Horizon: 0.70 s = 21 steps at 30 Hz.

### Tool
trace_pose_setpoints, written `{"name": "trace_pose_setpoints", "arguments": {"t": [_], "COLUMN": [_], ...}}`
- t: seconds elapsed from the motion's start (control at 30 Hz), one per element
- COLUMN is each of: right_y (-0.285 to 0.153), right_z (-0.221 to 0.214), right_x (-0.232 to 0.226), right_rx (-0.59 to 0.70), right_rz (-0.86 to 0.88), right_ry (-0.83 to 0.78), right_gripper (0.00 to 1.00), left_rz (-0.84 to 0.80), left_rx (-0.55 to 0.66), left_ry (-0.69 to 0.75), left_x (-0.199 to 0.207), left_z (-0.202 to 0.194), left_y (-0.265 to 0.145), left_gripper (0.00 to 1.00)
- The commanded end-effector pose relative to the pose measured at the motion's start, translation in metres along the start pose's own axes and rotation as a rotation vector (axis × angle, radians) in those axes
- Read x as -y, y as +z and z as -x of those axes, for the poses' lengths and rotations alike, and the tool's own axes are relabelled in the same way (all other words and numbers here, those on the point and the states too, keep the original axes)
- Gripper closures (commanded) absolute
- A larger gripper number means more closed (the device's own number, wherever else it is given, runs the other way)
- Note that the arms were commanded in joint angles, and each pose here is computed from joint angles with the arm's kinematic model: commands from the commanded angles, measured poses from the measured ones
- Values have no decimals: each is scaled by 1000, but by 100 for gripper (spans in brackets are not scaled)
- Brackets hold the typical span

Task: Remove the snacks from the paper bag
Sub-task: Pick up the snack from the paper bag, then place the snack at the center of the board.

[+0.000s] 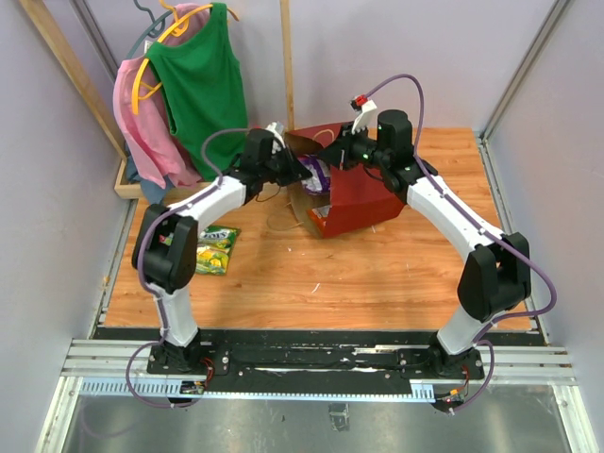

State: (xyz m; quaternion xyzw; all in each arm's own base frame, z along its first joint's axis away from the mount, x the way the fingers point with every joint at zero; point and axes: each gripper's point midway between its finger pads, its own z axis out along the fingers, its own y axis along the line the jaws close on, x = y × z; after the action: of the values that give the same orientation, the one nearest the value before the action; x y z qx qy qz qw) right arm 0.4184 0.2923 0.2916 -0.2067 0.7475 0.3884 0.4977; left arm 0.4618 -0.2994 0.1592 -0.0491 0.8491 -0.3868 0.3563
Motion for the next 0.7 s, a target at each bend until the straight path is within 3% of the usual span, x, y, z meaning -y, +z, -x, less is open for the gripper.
{"name": "trace_pose_setpoints", "arguments": {"t": [0.0,0.27,0.47,0.57,0.67], "right_y": [-6,-2,-3,-4,-2], "right_z": [15,14,14,14,13], "right_x": [-12,-11,-10,-9,-9], "right_rx": [37,38,35,36,34], "right_rz": [21,27,19,14,18], "right_ry": [-28,-17,-23,-26,-20], "right_gripper": [99,99,99,99,99], "left_rz": [2,118,226,340,555], "left_rx": [118,217,187,208,295], "left_ry": [144,265,202,147,102], "left_x": [15,15,-13,-36,-70], "left_z": [34,50,33,26,29], "left_y": [-43,-103,-139,-163,-197], "left_gripper": [99,99,99,99,99]}}
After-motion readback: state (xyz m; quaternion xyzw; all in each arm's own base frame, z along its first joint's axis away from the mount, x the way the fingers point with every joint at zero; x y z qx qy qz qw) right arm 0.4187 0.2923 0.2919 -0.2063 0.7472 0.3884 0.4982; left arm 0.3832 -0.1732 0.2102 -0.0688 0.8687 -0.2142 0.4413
